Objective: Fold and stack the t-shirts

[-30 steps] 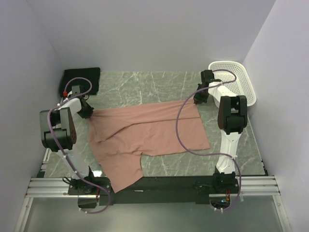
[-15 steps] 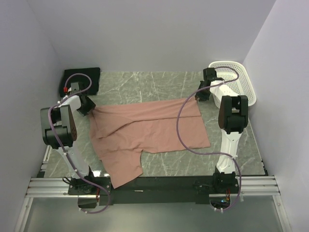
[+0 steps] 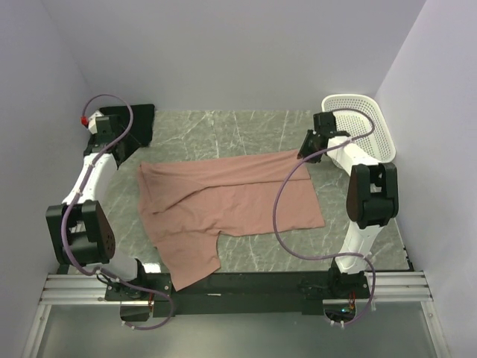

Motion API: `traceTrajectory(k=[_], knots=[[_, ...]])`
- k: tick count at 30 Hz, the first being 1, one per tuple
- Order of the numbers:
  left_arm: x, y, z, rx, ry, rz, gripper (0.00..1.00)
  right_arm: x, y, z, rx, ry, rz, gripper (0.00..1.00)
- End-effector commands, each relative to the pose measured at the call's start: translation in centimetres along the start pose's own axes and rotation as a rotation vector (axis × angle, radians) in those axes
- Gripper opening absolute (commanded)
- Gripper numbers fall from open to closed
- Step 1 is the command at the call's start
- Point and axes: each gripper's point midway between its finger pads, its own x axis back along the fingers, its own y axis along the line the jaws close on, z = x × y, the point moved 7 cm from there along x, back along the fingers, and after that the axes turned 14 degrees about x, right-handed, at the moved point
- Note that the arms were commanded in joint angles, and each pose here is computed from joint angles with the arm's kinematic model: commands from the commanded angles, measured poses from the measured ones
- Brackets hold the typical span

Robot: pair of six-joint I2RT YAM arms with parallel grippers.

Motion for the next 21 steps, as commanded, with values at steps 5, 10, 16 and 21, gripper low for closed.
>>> traceTrajectory(k=[5,10,16,21], knots=[[-1.5,-1.9,4.8,-0.088,0.123,0.027,0.54,-1.2,-0.2,2.4,-0.036,0.025,-0.026,0.31],[-5.3,-1.4,6.8,-0.091,0.174,-0.041,0.49,-2.3,-0.9,3.3,-0.025,0.060,0.010,0.27],[-9.1,0.6,7.4,-0.110,0.176,-0.167,0.46,-3.3,-2.5,4.5,-0.036,0.111,0.069,0.25],[-10.8,2.1,7.1,-0.090,0.190,-0.229,0.47,-3.4,-4.0,4.5,-0.055,0.139,0.110,0.25]])
